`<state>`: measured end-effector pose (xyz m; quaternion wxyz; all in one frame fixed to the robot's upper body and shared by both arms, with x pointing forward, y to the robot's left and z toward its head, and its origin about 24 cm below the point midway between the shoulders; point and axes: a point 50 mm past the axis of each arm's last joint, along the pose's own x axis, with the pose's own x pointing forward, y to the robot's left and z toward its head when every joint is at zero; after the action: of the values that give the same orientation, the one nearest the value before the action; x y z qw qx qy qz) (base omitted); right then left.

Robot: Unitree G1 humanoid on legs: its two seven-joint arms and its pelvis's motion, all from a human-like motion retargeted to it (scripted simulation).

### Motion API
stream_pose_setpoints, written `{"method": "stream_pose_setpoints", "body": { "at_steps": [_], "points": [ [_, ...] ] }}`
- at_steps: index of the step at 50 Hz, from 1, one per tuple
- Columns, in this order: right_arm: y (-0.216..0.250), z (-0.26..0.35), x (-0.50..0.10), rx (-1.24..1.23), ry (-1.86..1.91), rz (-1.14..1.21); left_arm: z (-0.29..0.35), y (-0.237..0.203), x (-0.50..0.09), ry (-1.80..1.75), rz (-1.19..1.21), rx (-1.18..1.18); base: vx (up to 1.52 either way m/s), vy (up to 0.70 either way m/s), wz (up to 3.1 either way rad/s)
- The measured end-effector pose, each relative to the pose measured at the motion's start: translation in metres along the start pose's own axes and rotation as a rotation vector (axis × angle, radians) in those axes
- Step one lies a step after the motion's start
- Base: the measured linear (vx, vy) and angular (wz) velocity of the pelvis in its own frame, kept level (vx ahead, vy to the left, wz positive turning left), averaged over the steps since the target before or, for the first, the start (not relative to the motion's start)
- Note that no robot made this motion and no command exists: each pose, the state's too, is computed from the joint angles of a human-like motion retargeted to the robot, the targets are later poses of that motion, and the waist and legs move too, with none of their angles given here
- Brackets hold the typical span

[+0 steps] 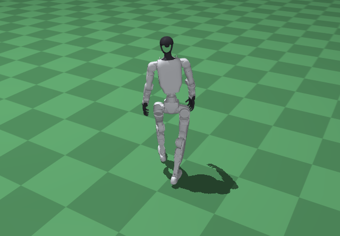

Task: Walk

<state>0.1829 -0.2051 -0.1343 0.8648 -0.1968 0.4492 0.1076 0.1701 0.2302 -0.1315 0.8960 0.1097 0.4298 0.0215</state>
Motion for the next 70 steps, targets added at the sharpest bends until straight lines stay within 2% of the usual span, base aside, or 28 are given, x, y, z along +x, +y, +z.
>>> {"method": "stream_pose_setpoints", "body": {
  "at_steps": [10, 20, 29, 40, 52, 62, 70],
  "points": [
    [0.014, 0.025, 0.005, -0.004, -0.077, 0.053, -0.041, 0.008, -0.012, 0.136, 0.029, -0.09, 0.43, 0.1, -0.13],
    [0.031, 0.017, 0.003, 0.032, -0.055, 0.141, -0.065, 0.021, -0.024, 0.187, 0.075, -0.166, 0.48, 0.12, 0.53],
    [0.017, 0.021, 0.002, 0.024, -0.085, 0.099, -0.041, 0.033, -0.015, 0.114, 0.12, -0.126, 0.56, 0.06, 0.12],
    [0.029, -0.021, -0.006, 0.093, 0.035, 0.116, -0.001, 0.039, -0.004, -0.018, 0.102, -0.07, 0.5, -0.06, 0.08],
    [0.038, -0.069, -0.02, 0.182, 0.201, 0.116, 0.001, 0.01, 0.001, -0.009, 0.006, -0.161, 0.54, -0.09, 0.07],
    [0.009, -0.053, -0.015, 0.167, 0.135, 0.027, 0.031, -0.001, 0.006, -0.11, -0.035, -0.12, 0.48, -0.09, -0.08],
    [-0.005, -0.027, -0.008, 0.136, 0.056, -0.005, 0.025, 0.003, 0.003, -0.11, -0.012, -0.092, 0.54, -0.01, -0.01]
  ]
}}
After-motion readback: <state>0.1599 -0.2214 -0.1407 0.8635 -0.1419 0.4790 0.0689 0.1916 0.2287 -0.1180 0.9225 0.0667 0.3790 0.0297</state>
